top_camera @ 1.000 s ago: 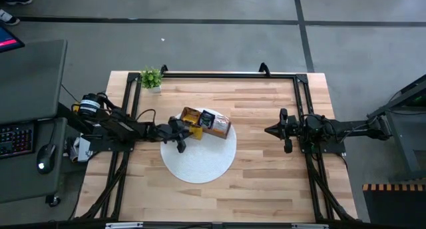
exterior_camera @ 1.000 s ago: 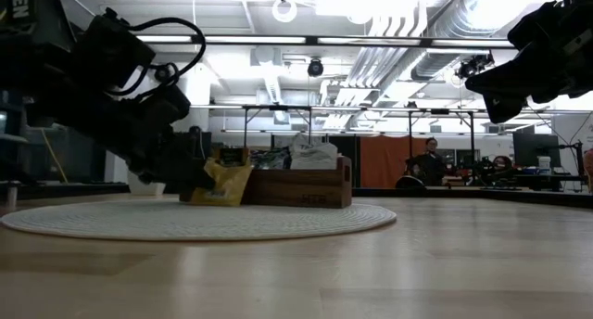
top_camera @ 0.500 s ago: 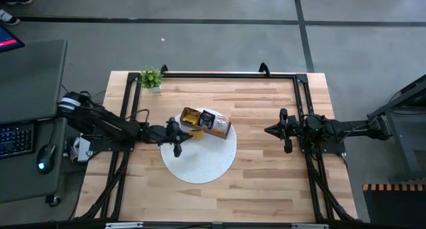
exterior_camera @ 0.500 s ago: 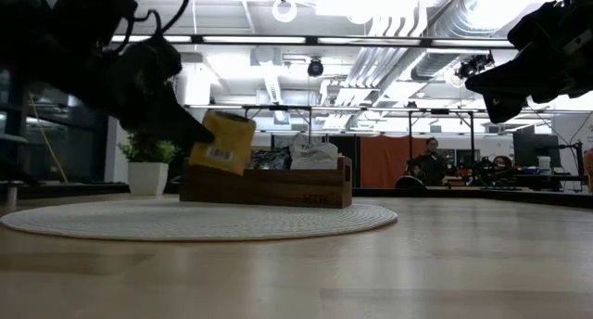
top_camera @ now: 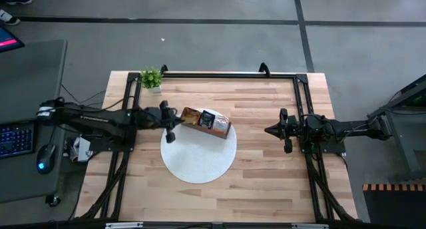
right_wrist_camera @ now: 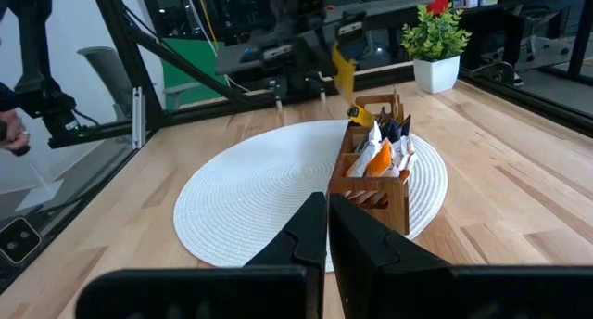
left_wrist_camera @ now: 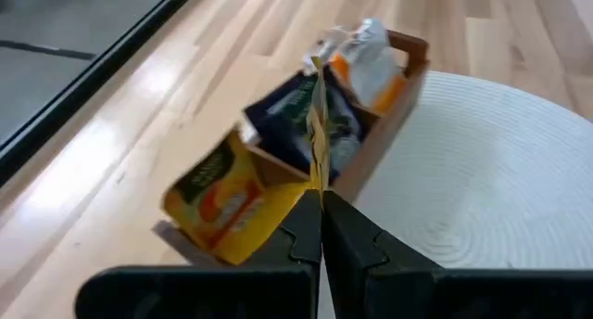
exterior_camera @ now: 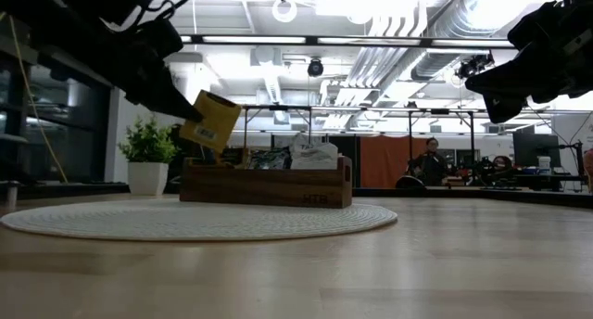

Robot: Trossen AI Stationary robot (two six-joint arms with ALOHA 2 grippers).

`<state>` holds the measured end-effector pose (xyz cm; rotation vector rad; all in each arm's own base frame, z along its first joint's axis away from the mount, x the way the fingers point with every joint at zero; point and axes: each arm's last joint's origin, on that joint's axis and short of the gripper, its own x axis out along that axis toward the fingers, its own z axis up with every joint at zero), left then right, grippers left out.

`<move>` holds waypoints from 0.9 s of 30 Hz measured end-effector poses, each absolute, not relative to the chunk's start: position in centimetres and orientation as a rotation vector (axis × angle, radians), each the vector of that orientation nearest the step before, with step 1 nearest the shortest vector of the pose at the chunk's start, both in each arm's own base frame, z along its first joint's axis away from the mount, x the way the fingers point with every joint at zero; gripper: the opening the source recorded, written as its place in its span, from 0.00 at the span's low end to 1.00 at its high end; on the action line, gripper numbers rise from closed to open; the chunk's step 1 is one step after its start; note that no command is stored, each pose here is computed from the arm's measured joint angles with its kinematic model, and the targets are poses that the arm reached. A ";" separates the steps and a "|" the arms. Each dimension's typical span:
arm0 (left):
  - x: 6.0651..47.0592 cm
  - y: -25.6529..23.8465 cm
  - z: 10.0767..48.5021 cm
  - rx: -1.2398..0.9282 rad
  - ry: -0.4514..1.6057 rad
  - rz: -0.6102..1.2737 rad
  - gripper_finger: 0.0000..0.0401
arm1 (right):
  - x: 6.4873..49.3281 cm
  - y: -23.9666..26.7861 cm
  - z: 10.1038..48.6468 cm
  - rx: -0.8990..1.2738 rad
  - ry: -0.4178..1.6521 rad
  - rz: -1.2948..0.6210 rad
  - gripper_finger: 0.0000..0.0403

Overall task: Pick & Place Tea
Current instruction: Put the orange tea bag into the left section of the wooden organizer

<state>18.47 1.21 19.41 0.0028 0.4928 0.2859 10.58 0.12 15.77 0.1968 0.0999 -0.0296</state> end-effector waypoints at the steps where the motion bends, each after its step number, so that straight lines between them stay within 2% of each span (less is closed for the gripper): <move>1: 18.5 1.6 19.5 0.001 0.493 0.290 0.00 | 10.6 0.1 15.8 0.197 0.100 -0.029 0.03; 14: 18.9 4.7 18.4 0.041 0.552 0.269 0.00 | 10.6 0.1 15.8 0.197 0.100 -0.029 0.03; 27: 21.0 6.1 16.3 0.030 0.552 0.251 0.00 | 10.6 0.1 15.8 0.197 0.100 -0.030 0.03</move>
